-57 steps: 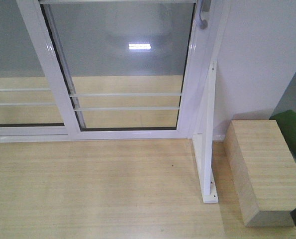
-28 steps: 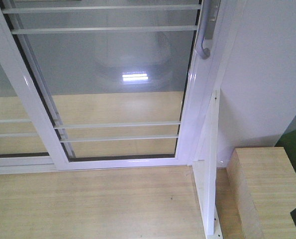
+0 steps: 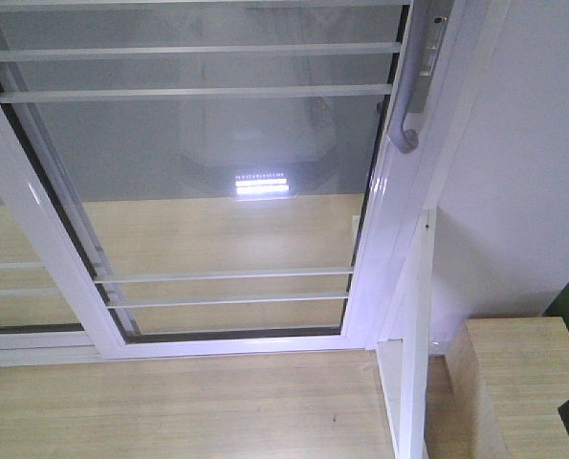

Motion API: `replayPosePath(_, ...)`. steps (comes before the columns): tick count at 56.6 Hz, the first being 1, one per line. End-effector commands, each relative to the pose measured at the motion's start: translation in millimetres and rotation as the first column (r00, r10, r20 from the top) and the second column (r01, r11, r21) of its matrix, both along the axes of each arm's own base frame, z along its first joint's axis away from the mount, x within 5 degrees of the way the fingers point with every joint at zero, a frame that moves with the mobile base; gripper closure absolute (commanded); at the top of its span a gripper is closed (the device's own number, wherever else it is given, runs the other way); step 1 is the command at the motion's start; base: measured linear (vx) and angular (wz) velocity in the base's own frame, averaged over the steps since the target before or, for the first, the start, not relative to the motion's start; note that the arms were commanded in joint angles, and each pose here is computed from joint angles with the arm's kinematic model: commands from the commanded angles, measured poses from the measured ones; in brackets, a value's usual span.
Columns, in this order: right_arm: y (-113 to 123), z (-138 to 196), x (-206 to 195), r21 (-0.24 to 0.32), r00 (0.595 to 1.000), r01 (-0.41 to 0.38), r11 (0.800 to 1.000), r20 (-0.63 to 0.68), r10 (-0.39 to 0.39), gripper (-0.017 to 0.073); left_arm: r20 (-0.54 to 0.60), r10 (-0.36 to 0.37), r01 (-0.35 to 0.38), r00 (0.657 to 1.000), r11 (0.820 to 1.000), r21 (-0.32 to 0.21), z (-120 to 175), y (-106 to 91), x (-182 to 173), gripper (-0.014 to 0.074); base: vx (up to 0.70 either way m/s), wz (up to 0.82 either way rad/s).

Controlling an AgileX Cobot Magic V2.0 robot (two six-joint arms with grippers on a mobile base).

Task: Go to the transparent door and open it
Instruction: 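Drive the base forward up to the glass sliding door, then raise both arms with grippers open in front of the door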

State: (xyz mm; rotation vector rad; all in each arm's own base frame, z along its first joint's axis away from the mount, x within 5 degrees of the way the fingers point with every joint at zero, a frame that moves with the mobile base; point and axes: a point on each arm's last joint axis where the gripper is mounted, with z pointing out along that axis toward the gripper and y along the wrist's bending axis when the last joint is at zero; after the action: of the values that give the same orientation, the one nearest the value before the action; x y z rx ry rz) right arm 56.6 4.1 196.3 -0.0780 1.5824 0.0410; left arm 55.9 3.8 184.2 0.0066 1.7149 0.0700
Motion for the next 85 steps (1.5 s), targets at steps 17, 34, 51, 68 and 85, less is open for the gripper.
replayPosePath(17,1.5,5.8,2.7,-0.003,0.998,-0.017,1.000,0.056,0.018,0.0561,0.057,-0.009,0.009,0.998,1.000,0.000,1.7,-1.0,1.9,0.0591,0.03,0.02)
replayPosePath(34,1.3,5.1,2.8,-0.004,0.999,-0.015,1.000,0.051,0.015,0.0561,0.057,-0.011,0.011,0.998,1.000,0.000,1.6,-1.1,1.6,0.0591,0.00,-0.02)
replayPosePath(51,1.3,5.1,2.8,-0.004,0.999,-0.015,1.000,0.051,0.015,0.0561,0.057,-0.011,0.011,0.998,1.000,0.000,1.6,-1.1,1.6,0.0591,0.00,0.00)
replayPosePath(68,1.6,9.7,2.5,-0.001,0.995,-0.018,1.000,0.101,0.018,0.0561,0.182,-0.034,0.033,0.983,0.999,0.006,13.0,-3.2,1.9,0.0591,0.00,0.00)
replayPosePath(85,2.1,27.0,-0.1,0.043,0.971,-0.034,0.998,0.238,0.023,0.0561,0.402,-0.049,0.097,0.914,0.990,-0.100,36.4,-6.2,-1.2,0.0591,0.00,0.00)
